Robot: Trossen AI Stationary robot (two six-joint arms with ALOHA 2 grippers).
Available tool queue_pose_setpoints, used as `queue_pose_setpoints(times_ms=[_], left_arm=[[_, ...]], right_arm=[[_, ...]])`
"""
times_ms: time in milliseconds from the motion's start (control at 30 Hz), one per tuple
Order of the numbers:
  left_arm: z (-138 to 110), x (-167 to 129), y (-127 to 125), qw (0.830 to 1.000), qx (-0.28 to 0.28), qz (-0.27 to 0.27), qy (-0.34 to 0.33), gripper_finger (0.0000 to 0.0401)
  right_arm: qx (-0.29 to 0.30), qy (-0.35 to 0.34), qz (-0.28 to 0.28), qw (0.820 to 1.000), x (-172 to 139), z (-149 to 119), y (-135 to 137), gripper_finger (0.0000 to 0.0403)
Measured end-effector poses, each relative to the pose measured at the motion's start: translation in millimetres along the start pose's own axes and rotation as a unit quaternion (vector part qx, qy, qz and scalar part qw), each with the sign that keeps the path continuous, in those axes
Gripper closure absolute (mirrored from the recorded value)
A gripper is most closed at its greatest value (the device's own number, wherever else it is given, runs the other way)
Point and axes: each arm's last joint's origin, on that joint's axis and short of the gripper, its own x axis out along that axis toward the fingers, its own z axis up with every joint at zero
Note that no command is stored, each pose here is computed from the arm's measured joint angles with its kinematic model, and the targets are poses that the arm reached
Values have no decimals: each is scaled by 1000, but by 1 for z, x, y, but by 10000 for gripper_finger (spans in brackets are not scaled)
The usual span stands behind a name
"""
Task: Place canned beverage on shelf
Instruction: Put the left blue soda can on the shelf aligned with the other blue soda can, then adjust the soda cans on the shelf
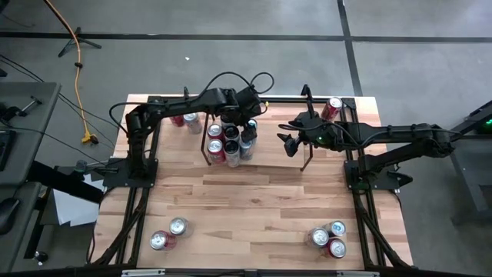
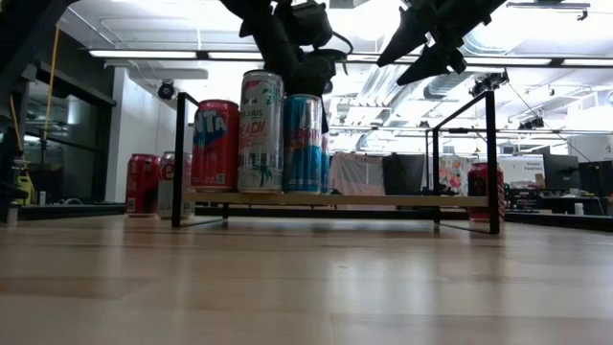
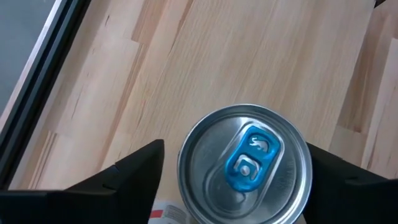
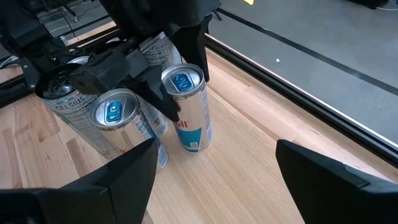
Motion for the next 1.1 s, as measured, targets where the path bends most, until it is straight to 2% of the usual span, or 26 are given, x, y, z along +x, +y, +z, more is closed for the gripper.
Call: queue_pose_setpoints(times_ms=[133,367,533,667,867,1000,1100], left_arm=[[1,-2,0,1000,0,0,1,97],[15,-19,-1,999,1,-17,-32,93],[25,-39,-2,998,4,-27,-50,93],[27,-63,-3,998,28,-29,-42,93],[11,-111,-6,996,34,-52,-66,93],[-7,-141,-8,987,22,-63,-149,93],[-33,-157,-7,974,5,-61,-219,93]], right_arm=[[0,0,0,1000,0,0,0,91],[0,0,0,1000,0,0,0,91],[2,-6,3,1000,0,1,1,91],[2,-20,8,1000,0,4,2,91],[-12,-37,-20,999,0,6,0,91],[-17,-39,-31,999,1,7,-3,91],[-11,-37,-33,999,4,9,-8,91]])
